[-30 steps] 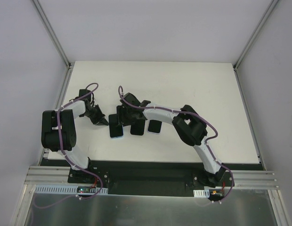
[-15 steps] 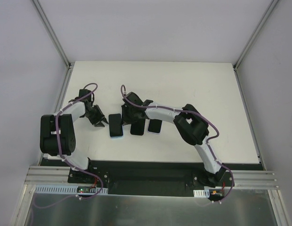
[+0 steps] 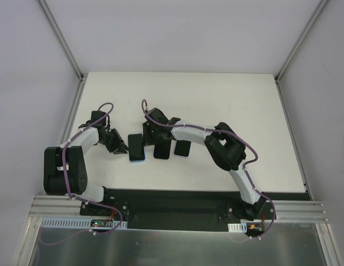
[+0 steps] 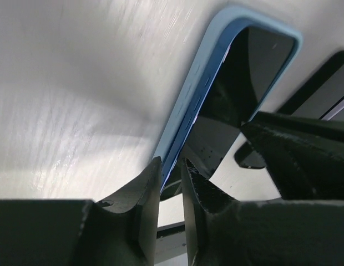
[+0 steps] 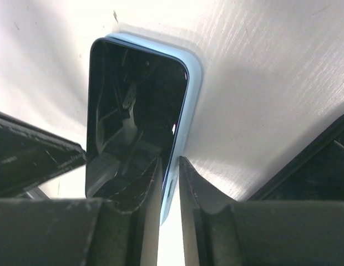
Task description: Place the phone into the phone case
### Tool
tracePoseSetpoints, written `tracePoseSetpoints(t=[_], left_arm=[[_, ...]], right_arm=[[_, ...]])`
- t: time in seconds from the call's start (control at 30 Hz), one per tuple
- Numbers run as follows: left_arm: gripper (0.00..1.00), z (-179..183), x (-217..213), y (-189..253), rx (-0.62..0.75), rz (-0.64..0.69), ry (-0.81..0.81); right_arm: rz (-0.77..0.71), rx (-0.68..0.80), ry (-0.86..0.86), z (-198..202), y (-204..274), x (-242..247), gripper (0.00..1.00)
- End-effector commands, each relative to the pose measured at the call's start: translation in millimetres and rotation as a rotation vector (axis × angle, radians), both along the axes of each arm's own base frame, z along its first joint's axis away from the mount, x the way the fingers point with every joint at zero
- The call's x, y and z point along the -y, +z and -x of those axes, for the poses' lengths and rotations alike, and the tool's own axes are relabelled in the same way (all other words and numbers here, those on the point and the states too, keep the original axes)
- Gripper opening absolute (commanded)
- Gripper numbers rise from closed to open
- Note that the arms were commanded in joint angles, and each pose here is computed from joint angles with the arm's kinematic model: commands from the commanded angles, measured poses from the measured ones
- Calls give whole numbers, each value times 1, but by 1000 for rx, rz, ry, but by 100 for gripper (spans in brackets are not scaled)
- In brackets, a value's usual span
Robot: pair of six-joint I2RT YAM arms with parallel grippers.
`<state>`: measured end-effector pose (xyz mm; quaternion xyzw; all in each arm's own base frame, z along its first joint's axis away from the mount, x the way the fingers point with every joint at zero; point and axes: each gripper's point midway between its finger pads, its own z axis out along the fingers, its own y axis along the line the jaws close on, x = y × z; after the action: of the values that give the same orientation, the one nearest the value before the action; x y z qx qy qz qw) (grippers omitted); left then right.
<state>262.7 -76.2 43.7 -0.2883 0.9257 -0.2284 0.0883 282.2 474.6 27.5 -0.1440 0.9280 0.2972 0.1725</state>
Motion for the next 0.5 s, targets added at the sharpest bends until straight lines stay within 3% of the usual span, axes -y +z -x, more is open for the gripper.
tracePoseSetpoints(t=[0.0,0.23,0.47], left_arm=[[20,15,13,1,7,66,-37],[14,19,30,-11,-10,172,-23],[8,31,36,-27,-41,178,-8]], right_arm=[[121,-41,14,17,-36,24,21],[18,-75,26,28,-28,15,27],[-23,-133,38,40,-31,9,29]])
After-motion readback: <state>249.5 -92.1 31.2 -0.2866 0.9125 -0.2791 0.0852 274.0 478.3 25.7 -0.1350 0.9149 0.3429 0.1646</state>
